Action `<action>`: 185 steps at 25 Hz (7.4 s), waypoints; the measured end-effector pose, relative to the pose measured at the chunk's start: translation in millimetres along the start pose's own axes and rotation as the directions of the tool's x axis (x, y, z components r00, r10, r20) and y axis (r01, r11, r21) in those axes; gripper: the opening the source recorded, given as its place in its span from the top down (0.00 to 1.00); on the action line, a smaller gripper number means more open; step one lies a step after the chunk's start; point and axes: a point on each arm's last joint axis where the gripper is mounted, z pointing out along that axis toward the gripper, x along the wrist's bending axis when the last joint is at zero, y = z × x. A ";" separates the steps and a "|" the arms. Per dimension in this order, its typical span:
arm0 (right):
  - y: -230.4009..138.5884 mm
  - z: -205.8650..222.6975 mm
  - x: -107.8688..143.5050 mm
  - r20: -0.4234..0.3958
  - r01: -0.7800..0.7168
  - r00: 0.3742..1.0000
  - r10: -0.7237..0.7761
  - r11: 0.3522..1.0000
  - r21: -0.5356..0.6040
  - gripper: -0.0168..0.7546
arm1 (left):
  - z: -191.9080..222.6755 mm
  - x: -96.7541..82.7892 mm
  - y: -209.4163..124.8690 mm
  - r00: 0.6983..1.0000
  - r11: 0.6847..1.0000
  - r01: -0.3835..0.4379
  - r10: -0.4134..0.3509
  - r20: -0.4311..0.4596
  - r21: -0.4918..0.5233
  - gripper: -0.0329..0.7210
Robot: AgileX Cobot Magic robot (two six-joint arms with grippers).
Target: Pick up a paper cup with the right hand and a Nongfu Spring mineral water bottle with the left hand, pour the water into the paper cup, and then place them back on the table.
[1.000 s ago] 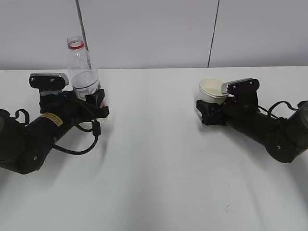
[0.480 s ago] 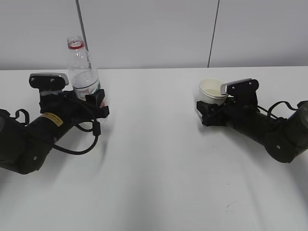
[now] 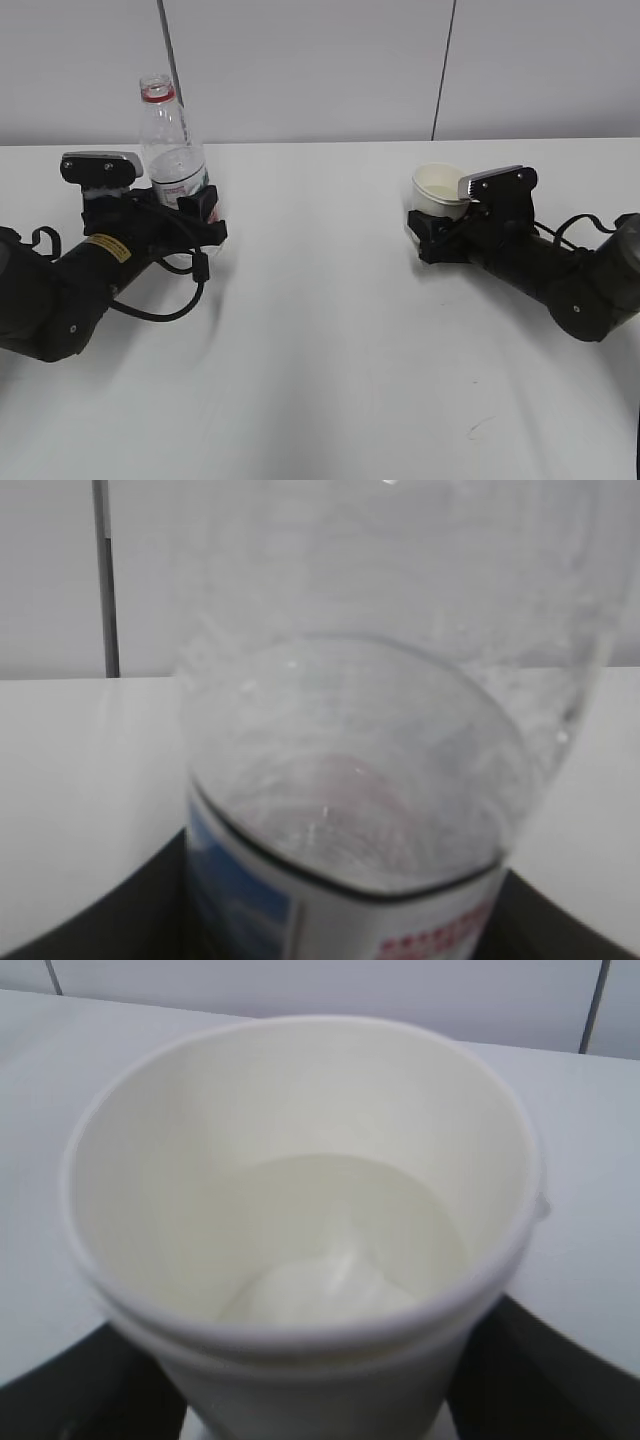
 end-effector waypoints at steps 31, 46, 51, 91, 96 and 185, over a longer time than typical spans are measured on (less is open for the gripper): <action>-3.7 -13.4 2.6 0.014 -0.021 1.000 0.021 0.999 0.025 0.17 | 0.0 0.0 0.0 1.000 1.000 -0.002 0.002 0.000 0.000 0.45; 14.9 -74.8 18.7 0.013 -0.032 0.999 0.031 0.998 0.062 0.21 | 0.0 0.0 0.0 1.000 1.000 -0.003 0.003 0.000 0.000 0.42; 24.7 -99.1 24.9 0.013 -0.030 0.999 0.029 0.998 0.057 0.21 | 0.0 0.1 -0.4 1.000 1.000 -0.003 0.003 -0.001 0.005 0.29; 92.5 -167.3 34.8 0.064 0.046 0.997 -0.052 0.995 0.090 0.21 | -88.1 0.6 56.6 0.990 0.989 -0.022 0.042 -0.135 0.146 0.20; 93.2 -169.1 31.2 0.115 -0.077 0.992 0.058 0.982 0.170 0.21 | -99.7 0.4 63.4 0.984 0.947 0.041 0.018 -0.179 0.320 0.20; 102.6 -447.6 102.7 0.163 -0.066 0.986 0.021 0.960 0.272 0.44 | -408.9 -20.9 133.8 0.989 0.927 0.012 0.045 -0.143 0.376 0.30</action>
